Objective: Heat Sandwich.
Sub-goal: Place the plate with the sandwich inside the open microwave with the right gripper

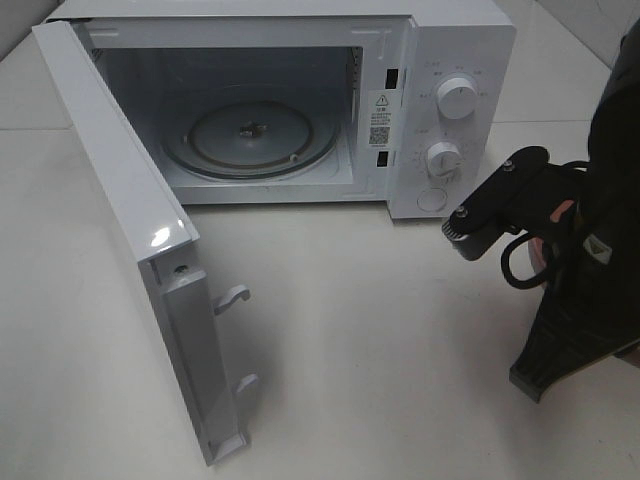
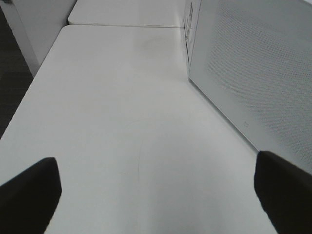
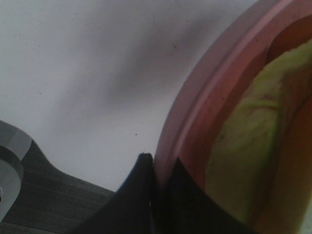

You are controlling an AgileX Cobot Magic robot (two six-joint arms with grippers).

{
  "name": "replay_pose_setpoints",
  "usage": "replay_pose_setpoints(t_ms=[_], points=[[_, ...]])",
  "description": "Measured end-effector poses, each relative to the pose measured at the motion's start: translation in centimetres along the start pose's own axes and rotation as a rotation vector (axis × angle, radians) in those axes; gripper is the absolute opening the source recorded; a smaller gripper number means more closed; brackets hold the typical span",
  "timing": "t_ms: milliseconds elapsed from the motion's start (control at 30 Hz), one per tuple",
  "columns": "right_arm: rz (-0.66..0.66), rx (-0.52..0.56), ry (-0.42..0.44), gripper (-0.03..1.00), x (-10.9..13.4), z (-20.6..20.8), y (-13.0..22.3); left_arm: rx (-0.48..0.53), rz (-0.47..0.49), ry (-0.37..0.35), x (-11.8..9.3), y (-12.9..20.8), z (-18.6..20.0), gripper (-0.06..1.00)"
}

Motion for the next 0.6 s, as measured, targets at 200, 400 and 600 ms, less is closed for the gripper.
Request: replay_pose_setpoints(t_ms=[200,400,600], points=[[0.062,-0.026,0.0,0.05,1.3,0.5,0.0,0.0,0.0,0.0,0.0,0.0,0.0,0.99],[0.135,-0.053,-0.001,0.05,2.8,1.1,0.1,0.0,0.0,0.0,0.0,0.0,0.0,0.99],[0.228,-0.08,0.0,0.05,4.2,1.7,0.3,0.0,0.0,0.0,0.0,0.0,0.0,0.99]])
Point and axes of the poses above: a point on each arm's last joint axis where the gripper is mounted, z pointing back along that axis away from the gripper, x along the wrist's bending axis when the last joint is at zero, y = z × x, the point moved 9 cm from there along -z, pointing out along that axis toward the gripper, and after that the axes turned 7 degrees about -z, right-handed, at the moved point
